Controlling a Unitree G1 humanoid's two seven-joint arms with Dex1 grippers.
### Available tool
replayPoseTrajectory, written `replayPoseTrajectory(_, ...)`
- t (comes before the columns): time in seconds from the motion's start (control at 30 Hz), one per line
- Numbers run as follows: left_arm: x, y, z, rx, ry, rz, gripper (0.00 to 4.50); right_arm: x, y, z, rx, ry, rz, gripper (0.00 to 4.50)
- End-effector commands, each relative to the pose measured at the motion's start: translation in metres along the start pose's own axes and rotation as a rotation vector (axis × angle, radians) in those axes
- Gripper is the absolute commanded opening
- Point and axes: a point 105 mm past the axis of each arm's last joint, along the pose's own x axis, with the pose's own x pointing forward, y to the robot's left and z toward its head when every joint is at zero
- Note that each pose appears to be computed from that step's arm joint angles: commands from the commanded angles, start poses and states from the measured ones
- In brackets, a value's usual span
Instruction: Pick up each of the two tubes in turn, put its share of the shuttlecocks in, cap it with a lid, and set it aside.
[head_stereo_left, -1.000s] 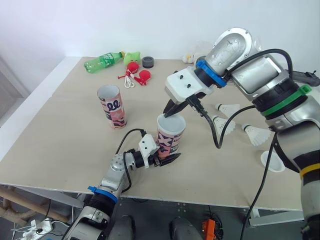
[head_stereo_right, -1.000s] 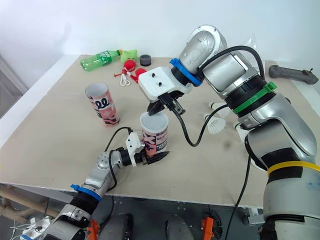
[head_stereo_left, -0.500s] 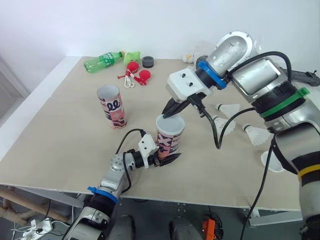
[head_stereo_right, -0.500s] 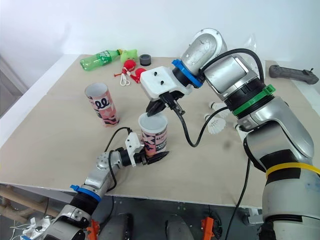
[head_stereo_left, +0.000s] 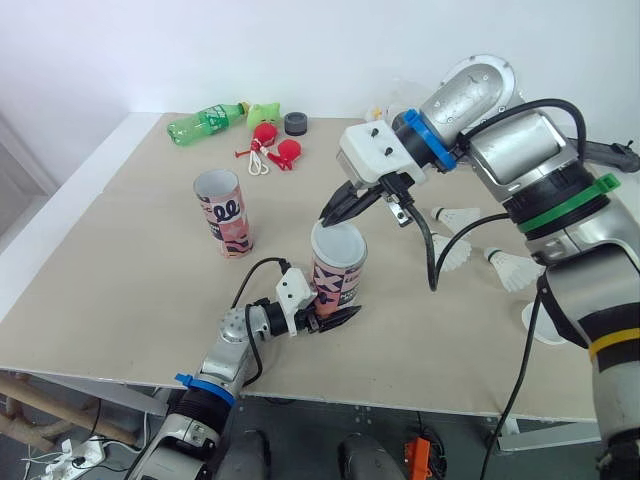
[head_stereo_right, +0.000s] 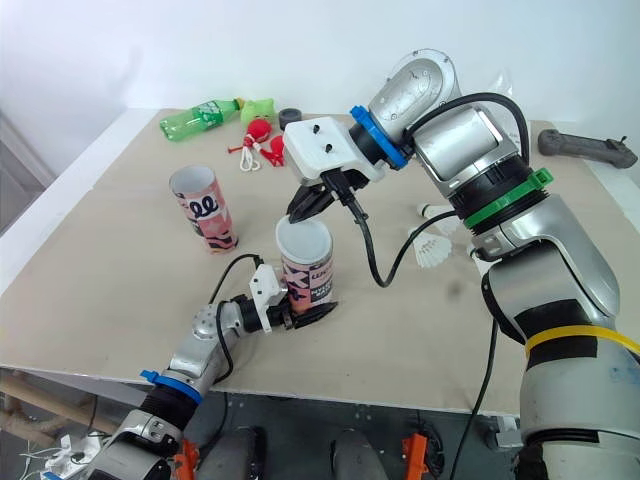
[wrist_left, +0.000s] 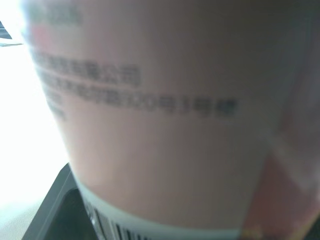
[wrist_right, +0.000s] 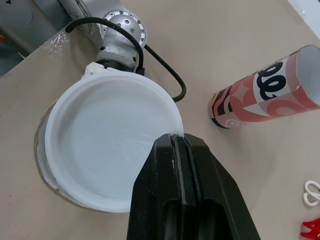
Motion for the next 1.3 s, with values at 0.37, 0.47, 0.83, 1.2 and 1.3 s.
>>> replayPoseTrajectory(0.37,-0.004,-0.008,-0.026,-0.091,0.073,0.002,3.12,-0.027,-0.008,0.035,0.029,-0.067,-0.008,0.09)
replayPoseTrajectory(0.47,-0.003,-0.008,-0.026,-0.091,0.073,0.002,3.12,-0.025,-0.006,0.031,0.024,-0.048,0.002,0.09)
replayPoseTrajectory(0.83,-0.003,-0.009,-0.026,-0.089,0.073,0.002,3.12,-0.013,0.004,0.008,0.018,0.04,0.043,0.09)
replayPoseTrajectory(1.2,-0.003,-0.009,-0.026,-0.089,0.073,0.004,3.12,-0.011,0.008,0.0,0.006,0.074,0.06,0.09)
replayPoseTrajectory(1.3,-0.004,-0.009,-0.026,-0.091,0.072,0.004,3.12,-0.011,0.008,0.001,0.002,0.069,0.063,0.09)
